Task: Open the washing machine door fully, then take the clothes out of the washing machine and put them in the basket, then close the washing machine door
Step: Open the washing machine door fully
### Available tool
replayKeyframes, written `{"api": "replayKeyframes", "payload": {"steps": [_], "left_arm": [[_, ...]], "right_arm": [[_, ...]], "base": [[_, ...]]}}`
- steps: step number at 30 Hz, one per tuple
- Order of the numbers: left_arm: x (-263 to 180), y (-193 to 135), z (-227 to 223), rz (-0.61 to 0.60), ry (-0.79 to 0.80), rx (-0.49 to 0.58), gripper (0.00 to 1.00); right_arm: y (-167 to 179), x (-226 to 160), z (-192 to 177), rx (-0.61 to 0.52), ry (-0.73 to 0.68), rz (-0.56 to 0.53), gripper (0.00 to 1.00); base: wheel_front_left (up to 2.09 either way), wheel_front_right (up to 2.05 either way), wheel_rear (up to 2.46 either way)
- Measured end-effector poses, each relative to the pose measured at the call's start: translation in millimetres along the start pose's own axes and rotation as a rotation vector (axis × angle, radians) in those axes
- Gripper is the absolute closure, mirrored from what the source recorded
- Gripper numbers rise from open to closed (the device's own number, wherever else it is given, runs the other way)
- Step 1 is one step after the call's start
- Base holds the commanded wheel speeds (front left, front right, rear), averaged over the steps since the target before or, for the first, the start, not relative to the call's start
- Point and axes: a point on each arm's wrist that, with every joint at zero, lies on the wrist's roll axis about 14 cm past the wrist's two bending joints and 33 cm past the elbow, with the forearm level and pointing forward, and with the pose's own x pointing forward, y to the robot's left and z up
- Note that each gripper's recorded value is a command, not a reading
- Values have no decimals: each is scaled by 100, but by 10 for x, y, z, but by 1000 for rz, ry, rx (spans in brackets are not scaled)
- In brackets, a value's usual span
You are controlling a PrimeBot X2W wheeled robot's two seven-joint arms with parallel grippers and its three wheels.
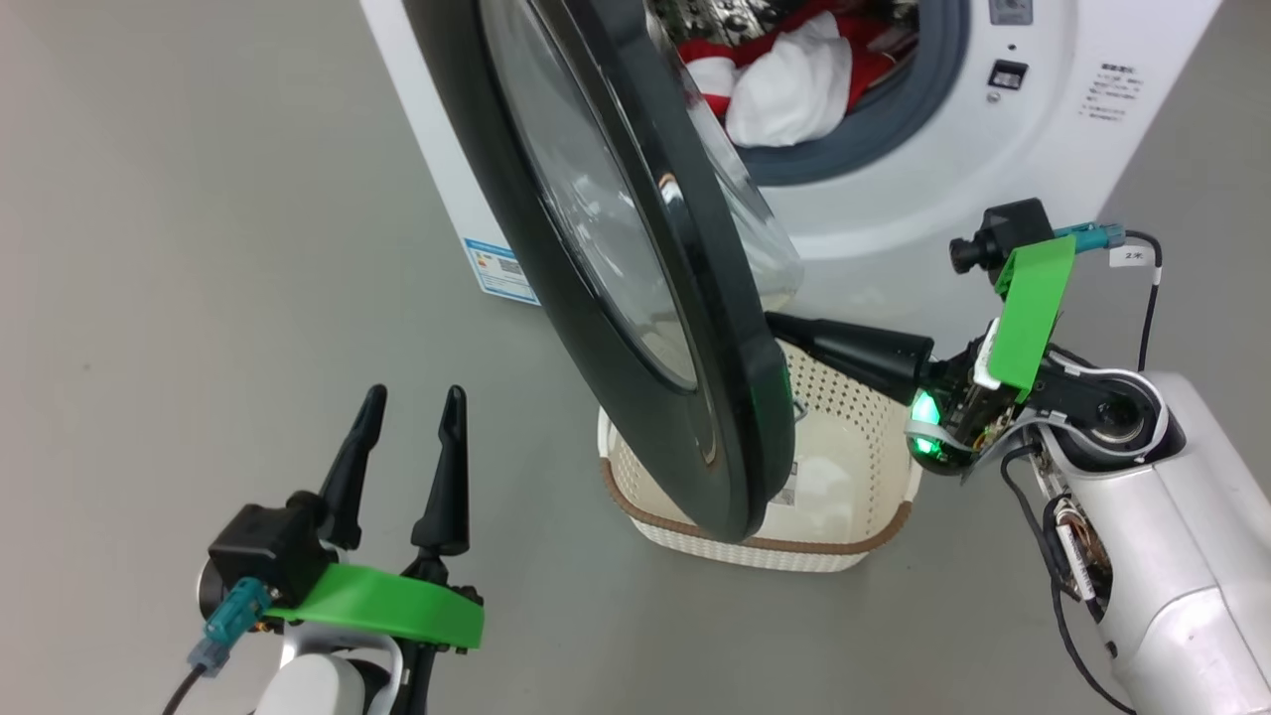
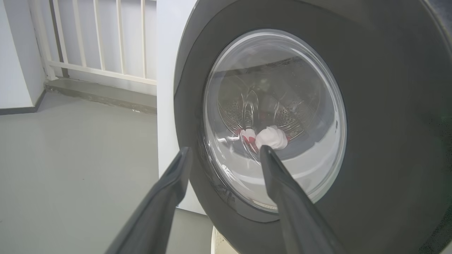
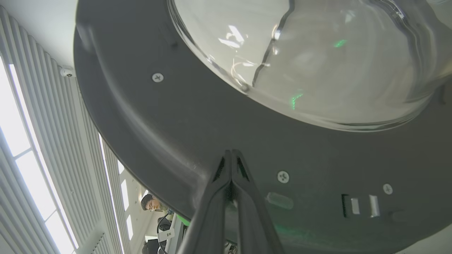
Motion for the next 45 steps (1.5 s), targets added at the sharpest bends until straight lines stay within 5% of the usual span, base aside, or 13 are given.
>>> {"api": "replayKeyframes", "payload": {"steps": [28,45], "left_arm": [[-582,583,269,172,-56,-8,0],[-635,679,291,217,-65,-13,0]], "right_arm": [[-58,634,-887,-6,280,-50,100],[-95,836,-1044,0,386,-52,100]], "base": [[0,0,0],[0,0,0]]}}
